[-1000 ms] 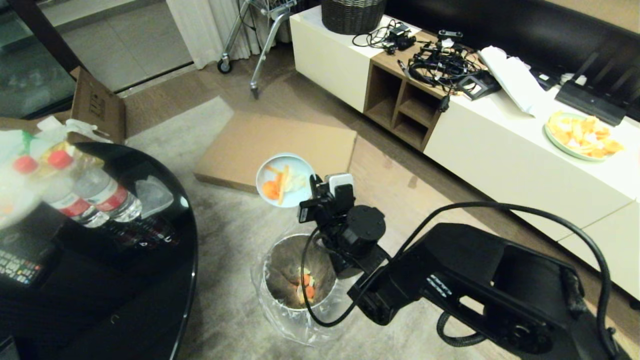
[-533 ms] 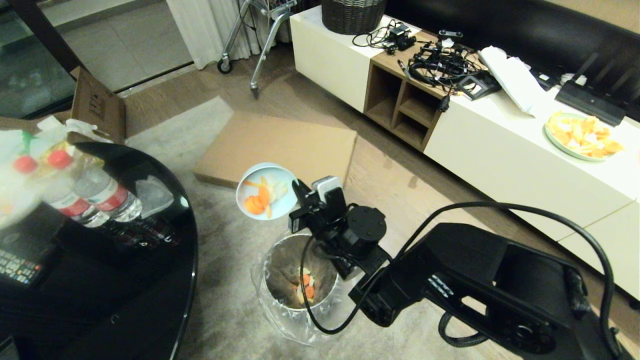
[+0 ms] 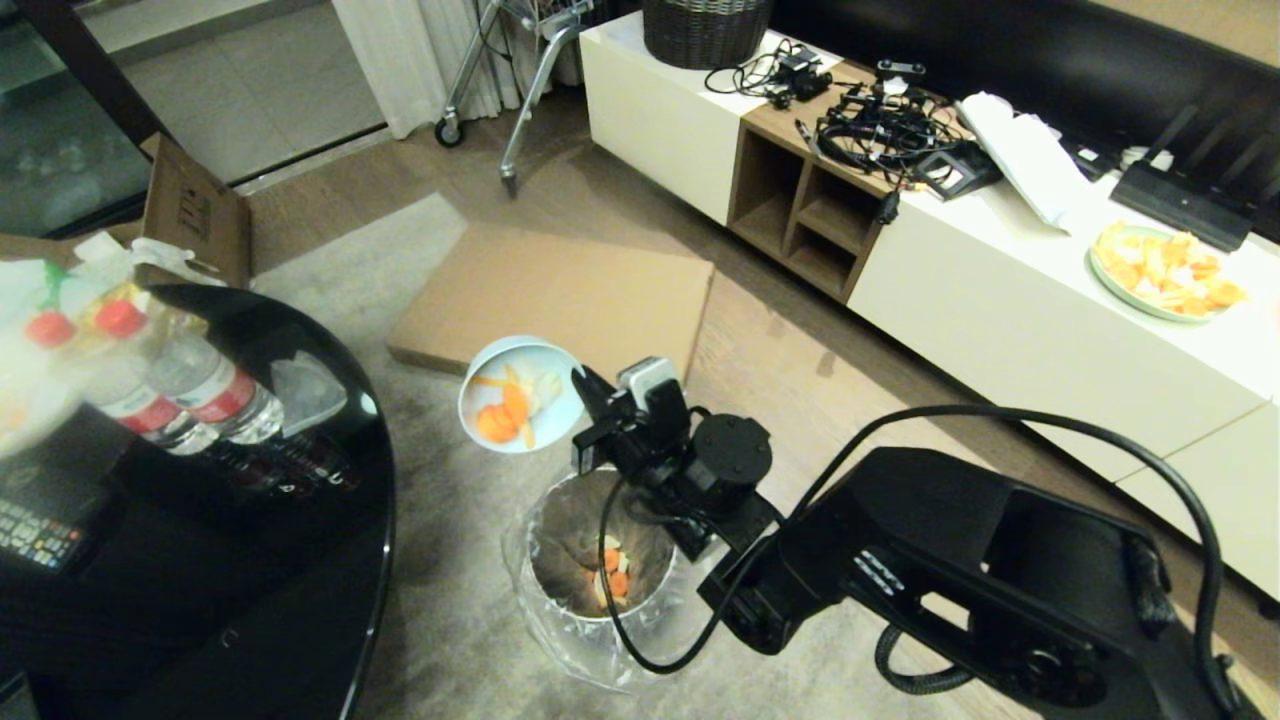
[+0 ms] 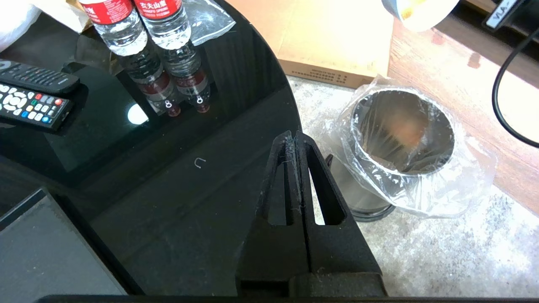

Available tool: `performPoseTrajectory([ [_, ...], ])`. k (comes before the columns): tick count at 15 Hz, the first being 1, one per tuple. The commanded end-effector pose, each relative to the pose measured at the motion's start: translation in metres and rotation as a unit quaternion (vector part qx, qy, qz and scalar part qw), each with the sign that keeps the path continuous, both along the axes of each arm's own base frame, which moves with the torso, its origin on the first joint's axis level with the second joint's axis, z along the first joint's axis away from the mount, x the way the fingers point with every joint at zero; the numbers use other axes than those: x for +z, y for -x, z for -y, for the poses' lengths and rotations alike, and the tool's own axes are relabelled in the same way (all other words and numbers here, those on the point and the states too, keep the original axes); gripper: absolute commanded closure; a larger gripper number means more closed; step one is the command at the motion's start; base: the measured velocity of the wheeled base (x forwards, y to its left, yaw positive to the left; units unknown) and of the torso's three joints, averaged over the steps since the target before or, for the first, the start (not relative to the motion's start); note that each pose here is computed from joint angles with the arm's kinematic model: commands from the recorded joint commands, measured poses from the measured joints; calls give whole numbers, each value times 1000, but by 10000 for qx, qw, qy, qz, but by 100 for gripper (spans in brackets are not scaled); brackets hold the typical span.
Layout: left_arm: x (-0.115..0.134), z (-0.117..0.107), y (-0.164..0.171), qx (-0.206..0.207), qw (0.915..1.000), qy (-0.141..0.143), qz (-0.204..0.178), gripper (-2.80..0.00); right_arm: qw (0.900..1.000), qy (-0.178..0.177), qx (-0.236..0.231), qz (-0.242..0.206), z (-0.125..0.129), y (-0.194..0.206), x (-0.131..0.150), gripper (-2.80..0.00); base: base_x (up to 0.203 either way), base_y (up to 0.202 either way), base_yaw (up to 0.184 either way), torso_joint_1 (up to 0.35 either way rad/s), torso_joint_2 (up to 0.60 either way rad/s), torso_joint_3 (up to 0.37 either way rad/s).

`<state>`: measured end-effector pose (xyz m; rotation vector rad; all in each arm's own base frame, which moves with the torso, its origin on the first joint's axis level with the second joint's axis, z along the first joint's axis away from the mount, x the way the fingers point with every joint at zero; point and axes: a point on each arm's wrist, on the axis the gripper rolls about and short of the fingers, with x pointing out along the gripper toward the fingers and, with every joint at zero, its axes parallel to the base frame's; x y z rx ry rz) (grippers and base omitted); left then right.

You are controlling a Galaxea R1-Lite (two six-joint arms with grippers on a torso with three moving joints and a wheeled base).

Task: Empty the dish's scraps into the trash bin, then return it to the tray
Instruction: Pour the leftover food from the bowl into the trash can

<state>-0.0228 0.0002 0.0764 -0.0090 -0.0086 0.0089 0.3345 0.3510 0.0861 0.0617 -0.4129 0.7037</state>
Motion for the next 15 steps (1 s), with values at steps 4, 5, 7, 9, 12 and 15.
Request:
performPoseTrajectory([
  [4, 0, 0, 0, 1, 10000, 1, 3, 0, 9996, -44, 274, 44, 6, -7, -12, 0, 0, 0, 0, 0, 0, 0],
  [5, 0, 0, 0, 1, 10000, 1, 3, 0, 9997, -49, 255, -26, 9, -10, -16, 0, 0, 0, 0, 0, 0, 0],
  [7, 0, 0, 0, 1, 10000, 1, 3, 0, 9996, -60, 226, -127, 12, -16, -24, 0, 0, 0, 0, 0, 0, 0],
  [9, 0, 0, 0, 1, 10000, 1, 3, 0, 9993, -92, 236, -263, 12, -19, -35, 0, 0, 0, 0, 0, 0, 0],
  [12, 0, 0, 0, 1, 10000, 1, 3, 0, 9984, -406, 301, -262, 6, -27, -35, 0, 0, 0, 0, 0, 0, 0],
  [15, 0, 0, 0, 1, 10000, 1, 3, 0, 9968, -678, 374, -190, -1, -35, -38, 0, 0, 0, 0, 0, 0, 0],
])
